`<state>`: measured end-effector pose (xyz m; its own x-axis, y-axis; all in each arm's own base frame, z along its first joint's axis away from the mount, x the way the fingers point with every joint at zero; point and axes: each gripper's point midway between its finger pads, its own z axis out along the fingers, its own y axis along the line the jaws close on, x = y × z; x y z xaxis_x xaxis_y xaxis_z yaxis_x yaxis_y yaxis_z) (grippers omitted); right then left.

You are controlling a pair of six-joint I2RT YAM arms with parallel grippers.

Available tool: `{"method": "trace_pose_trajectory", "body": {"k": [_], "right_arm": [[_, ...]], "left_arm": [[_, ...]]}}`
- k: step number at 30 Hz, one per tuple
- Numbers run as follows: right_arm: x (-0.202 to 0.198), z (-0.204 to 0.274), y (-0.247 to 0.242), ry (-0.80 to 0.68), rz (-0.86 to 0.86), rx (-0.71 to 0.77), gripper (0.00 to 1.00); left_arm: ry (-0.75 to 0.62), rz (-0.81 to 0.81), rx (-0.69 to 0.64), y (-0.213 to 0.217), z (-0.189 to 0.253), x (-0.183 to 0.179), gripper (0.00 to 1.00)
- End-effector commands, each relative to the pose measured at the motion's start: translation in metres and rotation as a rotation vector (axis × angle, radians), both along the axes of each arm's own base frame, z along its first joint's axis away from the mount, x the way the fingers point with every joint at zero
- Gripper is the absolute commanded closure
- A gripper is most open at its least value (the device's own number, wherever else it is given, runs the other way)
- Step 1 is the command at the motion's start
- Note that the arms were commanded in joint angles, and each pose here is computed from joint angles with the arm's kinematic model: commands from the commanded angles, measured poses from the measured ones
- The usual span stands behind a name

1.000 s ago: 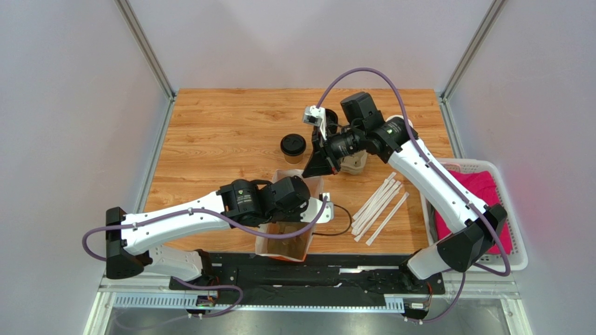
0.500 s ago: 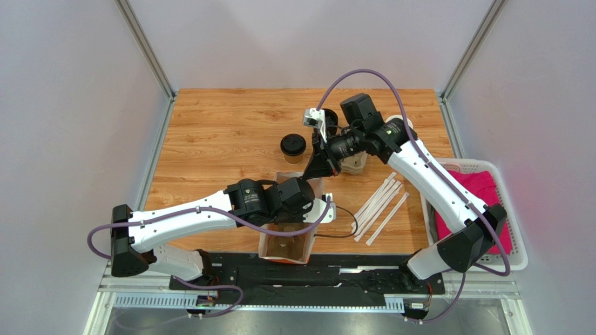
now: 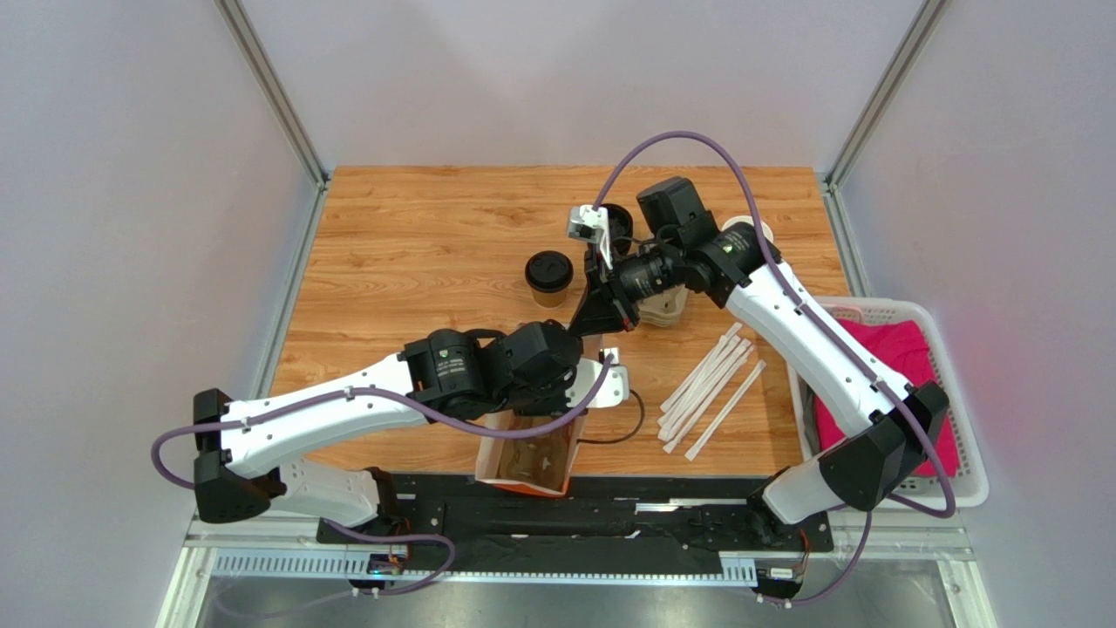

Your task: Pack the takeout coffee

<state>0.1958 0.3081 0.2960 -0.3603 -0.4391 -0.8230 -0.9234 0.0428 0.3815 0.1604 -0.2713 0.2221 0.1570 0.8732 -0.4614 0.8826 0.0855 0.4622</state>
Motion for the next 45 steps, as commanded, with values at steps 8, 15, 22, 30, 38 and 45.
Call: {"method": "trace_pose_trajectory", "body": {"k": [8, 15, 22, 30, 38, 45], "right_arm": [[0.004, 0.007, -0.003, -0.059, -0.008, 0.014, 1.00], [0.010, 0.001, -0.009, -0.031, -0.044, -0.009, 1.00], [0.005, 0.002, -0.026, -0.031, -0.091, -0.020, 1.00], [0.017, -0.008, -0.074, -0.009, -0.267, -0.067, 1.00], [0.028, -0.008, -0.110, -0.059, -0.365, -0.103, 1.00], [0.025, -0.017, -0.124, -0.048, -0.390, -0.135, 1.00]], "left_arm": [[-0.011, -0.114, -0.305, -0.006, 0.104, -0.022, 0.19], [0.027, -0.213, -0.454, 0.022, 0.157, -0.056, 0.06], [0.007, 0.142, -0.664, 0.060, 0.210, 0.025, 0.01], [0.127, 0.528, -0.649, 0.079, 0.172, 0.157, 0.01], [0.207, 0.686, -0.701, 0.064, 0.119, 0.232, 0.01], [0.424, 0.724, -0.676, 0.034, 0.055, 0.245, 0.01]]}}
